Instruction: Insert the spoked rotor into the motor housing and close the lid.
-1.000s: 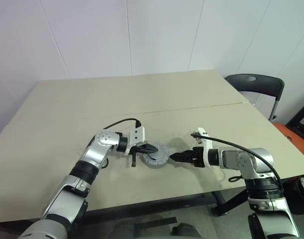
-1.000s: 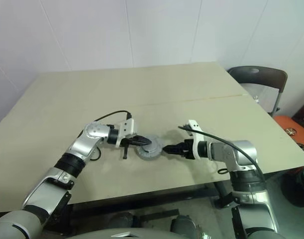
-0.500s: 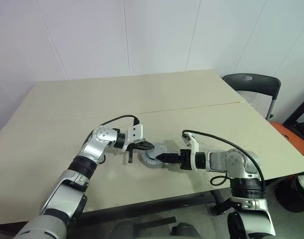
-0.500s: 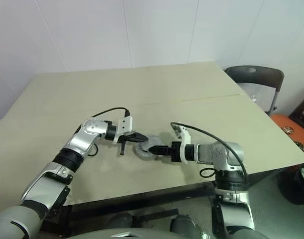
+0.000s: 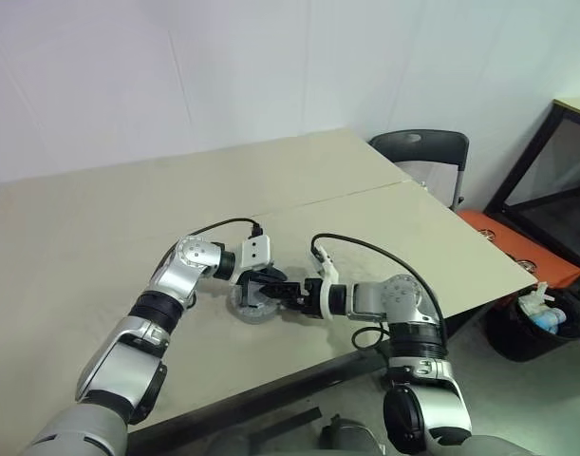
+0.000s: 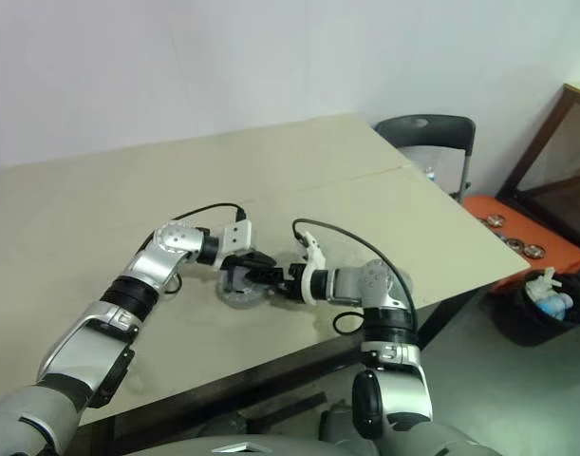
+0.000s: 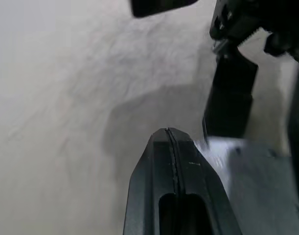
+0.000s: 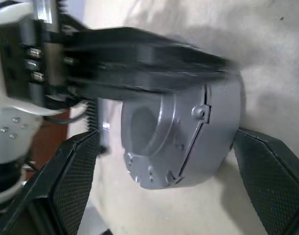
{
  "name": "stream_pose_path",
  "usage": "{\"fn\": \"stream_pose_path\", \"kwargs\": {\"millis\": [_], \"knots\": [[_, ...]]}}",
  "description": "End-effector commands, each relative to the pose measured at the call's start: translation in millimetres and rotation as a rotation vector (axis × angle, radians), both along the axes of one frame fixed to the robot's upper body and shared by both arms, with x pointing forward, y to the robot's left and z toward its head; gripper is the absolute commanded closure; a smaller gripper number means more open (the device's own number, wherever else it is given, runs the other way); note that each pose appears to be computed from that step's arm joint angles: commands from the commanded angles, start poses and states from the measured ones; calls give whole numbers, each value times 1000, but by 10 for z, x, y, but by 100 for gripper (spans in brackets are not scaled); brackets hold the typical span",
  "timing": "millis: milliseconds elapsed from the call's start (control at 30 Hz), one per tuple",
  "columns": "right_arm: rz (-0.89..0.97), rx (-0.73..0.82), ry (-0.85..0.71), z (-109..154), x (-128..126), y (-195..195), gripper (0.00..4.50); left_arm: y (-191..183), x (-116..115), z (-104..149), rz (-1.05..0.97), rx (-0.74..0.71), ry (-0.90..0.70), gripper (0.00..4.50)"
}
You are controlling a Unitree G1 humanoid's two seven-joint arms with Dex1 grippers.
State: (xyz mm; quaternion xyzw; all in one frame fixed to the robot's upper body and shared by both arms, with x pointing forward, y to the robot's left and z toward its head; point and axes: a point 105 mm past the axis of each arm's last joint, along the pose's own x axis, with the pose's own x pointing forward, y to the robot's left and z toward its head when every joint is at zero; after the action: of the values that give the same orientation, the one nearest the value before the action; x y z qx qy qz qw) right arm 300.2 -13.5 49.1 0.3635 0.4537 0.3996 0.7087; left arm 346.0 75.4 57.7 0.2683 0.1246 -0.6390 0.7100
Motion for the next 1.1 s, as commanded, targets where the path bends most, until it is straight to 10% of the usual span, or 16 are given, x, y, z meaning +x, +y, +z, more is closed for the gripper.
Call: {"fn": "stream_pose_path", "kwargs": {"millis": [33, 1100], "knots": [[72, 42, -38, 109, -45, 167, 7, 75, -134, -277, -23, 91, 89, 450], [137, -52, -86, 7, -149, -105, 7, 606, -238, 137, 77, -11, 173, 450]]}}
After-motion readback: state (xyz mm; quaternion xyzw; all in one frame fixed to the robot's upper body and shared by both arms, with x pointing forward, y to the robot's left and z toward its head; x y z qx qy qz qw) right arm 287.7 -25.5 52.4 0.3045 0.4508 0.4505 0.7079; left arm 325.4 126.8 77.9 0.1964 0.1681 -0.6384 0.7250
